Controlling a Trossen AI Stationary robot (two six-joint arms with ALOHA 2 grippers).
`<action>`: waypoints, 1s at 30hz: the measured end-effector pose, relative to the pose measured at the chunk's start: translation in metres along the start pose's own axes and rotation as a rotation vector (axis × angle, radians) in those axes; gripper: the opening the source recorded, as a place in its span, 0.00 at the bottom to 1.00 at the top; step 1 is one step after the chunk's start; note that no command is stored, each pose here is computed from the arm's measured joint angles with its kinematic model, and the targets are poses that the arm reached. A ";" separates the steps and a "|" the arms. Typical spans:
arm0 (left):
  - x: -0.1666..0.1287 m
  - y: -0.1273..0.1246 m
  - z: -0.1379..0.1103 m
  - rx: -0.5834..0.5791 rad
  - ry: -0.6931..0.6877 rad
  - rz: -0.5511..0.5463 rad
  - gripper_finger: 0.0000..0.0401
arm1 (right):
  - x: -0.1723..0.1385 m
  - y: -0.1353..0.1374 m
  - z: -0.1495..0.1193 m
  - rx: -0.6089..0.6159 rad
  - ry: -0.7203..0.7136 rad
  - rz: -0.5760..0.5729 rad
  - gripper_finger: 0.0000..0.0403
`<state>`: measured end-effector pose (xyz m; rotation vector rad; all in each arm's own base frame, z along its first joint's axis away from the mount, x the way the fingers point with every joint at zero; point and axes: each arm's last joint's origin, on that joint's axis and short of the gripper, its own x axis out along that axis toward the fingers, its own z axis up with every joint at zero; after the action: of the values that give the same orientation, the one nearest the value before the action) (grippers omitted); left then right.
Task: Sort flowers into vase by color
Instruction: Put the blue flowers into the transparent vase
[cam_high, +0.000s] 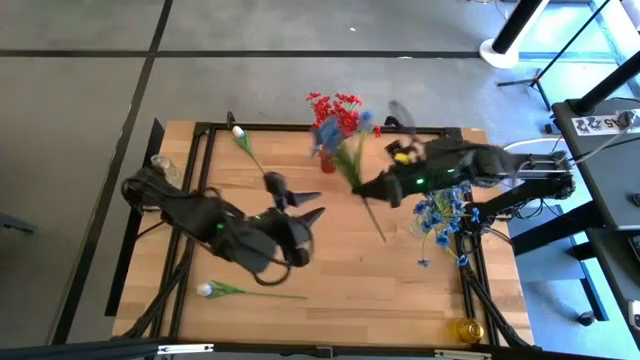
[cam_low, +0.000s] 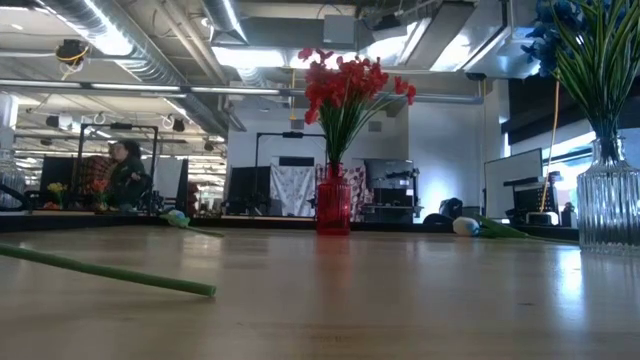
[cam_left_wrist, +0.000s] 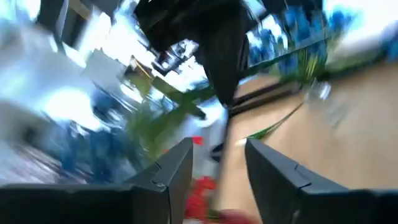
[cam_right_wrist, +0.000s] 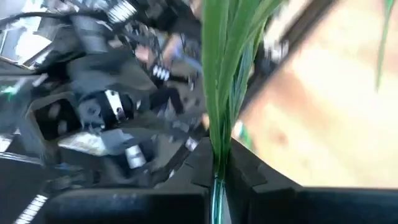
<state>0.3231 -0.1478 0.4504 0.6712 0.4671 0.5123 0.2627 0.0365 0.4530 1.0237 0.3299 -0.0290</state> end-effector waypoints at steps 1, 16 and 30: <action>-0.005 0.005 -0.001 -0.127 -0.009 -0.026 0.37 | -0.007 0.002 0.002 -0.046 -0.039 0.001 0.04; 0.039 0.022 0.020 -1.014 -0.209 -0.296 0.44 | -0.053 0.051 -0.004 -0.832 -0.405 0.206 0.04; 0.086 0.010 0.032 -0.808 -0.445 -0.382 0.48 | -0.054 0.061 -0.014 -0.930 -0.408 0.285 0.03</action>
<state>0.4051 -0.1063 0.4588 -0.0966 -0.0566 0.1441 0.2183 0.0730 0.5121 0.1180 -0.1838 0.1600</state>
